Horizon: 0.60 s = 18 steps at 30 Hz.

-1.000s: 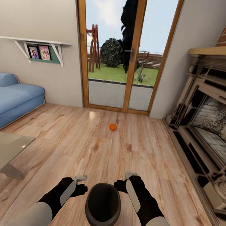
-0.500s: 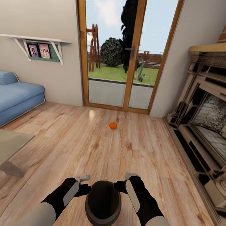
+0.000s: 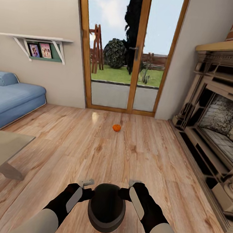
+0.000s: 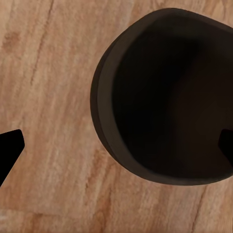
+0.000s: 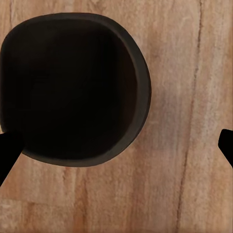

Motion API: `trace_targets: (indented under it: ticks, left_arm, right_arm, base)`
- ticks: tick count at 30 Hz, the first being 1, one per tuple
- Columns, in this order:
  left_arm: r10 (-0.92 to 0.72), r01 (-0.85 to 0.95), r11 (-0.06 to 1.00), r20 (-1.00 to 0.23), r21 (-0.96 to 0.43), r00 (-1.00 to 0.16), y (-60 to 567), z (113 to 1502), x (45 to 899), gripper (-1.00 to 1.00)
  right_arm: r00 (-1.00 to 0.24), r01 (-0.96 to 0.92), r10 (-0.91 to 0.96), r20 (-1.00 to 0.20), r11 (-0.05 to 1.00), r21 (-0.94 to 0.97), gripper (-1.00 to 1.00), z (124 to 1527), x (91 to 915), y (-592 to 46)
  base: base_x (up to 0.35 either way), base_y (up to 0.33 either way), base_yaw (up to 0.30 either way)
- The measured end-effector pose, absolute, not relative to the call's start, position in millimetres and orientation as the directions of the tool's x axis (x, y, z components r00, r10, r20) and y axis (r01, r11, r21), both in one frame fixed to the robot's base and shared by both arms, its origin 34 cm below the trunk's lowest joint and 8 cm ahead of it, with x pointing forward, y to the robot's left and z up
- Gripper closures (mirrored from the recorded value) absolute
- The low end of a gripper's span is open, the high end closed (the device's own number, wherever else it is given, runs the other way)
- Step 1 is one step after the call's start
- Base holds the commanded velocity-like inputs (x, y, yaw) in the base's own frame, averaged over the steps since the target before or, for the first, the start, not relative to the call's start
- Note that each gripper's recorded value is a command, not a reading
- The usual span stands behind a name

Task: Place each of the two pumpkins and all three candles from the living room inside a cabinet in the living room (use any cabinet), then make sure every cabinet is closed, and position the cauldron so it is next to a table in the living room.

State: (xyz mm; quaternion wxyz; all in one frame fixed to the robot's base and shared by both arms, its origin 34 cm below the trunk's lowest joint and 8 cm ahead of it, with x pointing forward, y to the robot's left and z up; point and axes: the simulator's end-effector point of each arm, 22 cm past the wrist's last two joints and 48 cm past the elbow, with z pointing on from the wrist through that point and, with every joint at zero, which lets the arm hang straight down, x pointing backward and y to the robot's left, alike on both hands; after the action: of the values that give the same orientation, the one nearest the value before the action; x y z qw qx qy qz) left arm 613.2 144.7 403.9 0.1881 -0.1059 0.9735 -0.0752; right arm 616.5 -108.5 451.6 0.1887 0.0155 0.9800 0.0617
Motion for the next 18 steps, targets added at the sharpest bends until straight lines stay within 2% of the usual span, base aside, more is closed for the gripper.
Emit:
trace_targets:
  ticks: [18]
  left_arm:
    - [-0.236, -0.178, 0.966, -0.351, -0.189, -0.906, 144.2, 365.0, 604.7, -1.0]
  right_arm:
    - [-0.925, 0.006, 0.055, -0.375, 0.992, 0.128, -1.0, 413.1, 609.2, -107.7]
  base:
    - [0.0, 0.0, 0.0]
